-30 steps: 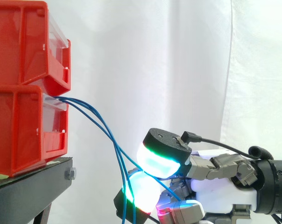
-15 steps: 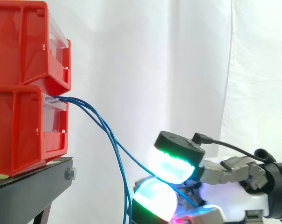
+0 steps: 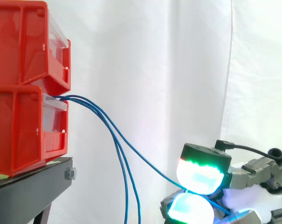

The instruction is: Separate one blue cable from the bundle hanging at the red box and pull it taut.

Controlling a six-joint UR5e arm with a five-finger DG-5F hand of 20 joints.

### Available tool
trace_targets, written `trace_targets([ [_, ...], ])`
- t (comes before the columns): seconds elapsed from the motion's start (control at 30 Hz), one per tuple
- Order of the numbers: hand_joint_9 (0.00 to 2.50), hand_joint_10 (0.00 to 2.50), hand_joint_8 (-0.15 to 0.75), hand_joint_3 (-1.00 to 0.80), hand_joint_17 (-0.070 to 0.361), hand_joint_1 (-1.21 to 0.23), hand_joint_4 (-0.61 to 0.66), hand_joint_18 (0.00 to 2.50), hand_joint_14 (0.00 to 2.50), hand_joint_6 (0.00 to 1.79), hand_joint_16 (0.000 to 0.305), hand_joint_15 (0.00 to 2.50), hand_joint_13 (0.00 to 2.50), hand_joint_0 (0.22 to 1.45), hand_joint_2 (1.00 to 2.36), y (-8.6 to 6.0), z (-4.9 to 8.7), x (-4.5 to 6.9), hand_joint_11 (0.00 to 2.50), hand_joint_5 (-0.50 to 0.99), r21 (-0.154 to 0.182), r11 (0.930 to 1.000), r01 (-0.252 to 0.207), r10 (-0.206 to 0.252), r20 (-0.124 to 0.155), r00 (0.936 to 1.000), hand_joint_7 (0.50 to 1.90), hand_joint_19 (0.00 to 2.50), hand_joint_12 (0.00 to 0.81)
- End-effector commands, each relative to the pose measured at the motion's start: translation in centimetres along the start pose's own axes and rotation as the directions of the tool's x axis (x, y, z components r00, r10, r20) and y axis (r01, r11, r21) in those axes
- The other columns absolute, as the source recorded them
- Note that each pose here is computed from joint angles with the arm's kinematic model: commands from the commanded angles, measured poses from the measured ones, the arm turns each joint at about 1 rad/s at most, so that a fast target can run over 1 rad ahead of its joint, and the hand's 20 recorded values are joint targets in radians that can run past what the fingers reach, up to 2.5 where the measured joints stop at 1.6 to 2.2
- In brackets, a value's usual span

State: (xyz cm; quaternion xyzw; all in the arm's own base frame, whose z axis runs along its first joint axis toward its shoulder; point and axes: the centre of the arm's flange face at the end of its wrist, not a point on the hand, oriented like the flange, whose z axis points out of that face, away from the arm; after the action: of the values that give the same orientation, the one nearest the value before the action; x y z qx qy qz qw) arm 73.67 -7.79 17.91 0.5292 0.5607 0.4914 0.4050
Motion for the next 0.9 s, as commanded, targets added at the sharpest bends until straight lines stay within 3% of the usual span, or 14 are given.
trace_targets([
  [0.0,0.94,0.73,0.256,-0.5,0.107,-0.6,-0.04,0.88,0.0,1.01,0.048,1.61,1.34,0.74,1.0,0.6,-0.3,-0.6,1.3,-0.23,-0.005,0.9998,0.016,-0.016,0.008,0.9998,0.97,0.93,0.263],
  [0.27,0.93,0.73,0.255,-0.5,0.107,-0.61,-0.03,0.88,0.0,1.01,0.047,1.6,1.34,0.74,1.0,1.7,-2.5,-1.5,1.31,-0.23,-0.004,0.9972,0.075,-0.075,0.03,0.9967,0.97,0.93,0.27],
  [0.3,0.93,0.73,0.26,-0.5,0.107,-0.61,-0.04,0.88,0.0,1.01,0.047,1.6,1.34,0.74,1.0,1.9,-3.6,-1.6,1.3,-0.23,0.003,0.9955,0.095,-0.095,0.047,0.9944,0.97,0.93,0.27],
  [0.4,0.94,0.73,0.254,-0.5,0.107,-0.61,-0.04,0.88,0.0,1.01,0.048,1.6,1.34,0.74,1.0,2.4,-5.0,-1.7,1.3,-0.23,-0.009,0.9923,0.124,-0.122,0.092,0.9882,0.97,0.93,0.266],
  [0.53,0.94,0.73,0.262,-0.5,0.107,-0.61,-0.04,0.88,0.0,1.01,0.048,1.6,1.33,0.74,1.0,2.3,-5.0,-1.9,1.3,-0.23,-0.021,0.9914,0.129,-0.126,0.113,0.9856,0.97,0.94,0.27],
  [0.87,0.94,0.74,0.253,-0.5,0.107,-0.61,-0.04,0.88,0.0,1.01,0.047,1.59,1.34,0.74,1.0,2.4,-4.7,-1.6,1.3,-0.23,-0.039,0.99,0.136,-0.13,0.113,0.985,0.97,0.94,0.264],
])
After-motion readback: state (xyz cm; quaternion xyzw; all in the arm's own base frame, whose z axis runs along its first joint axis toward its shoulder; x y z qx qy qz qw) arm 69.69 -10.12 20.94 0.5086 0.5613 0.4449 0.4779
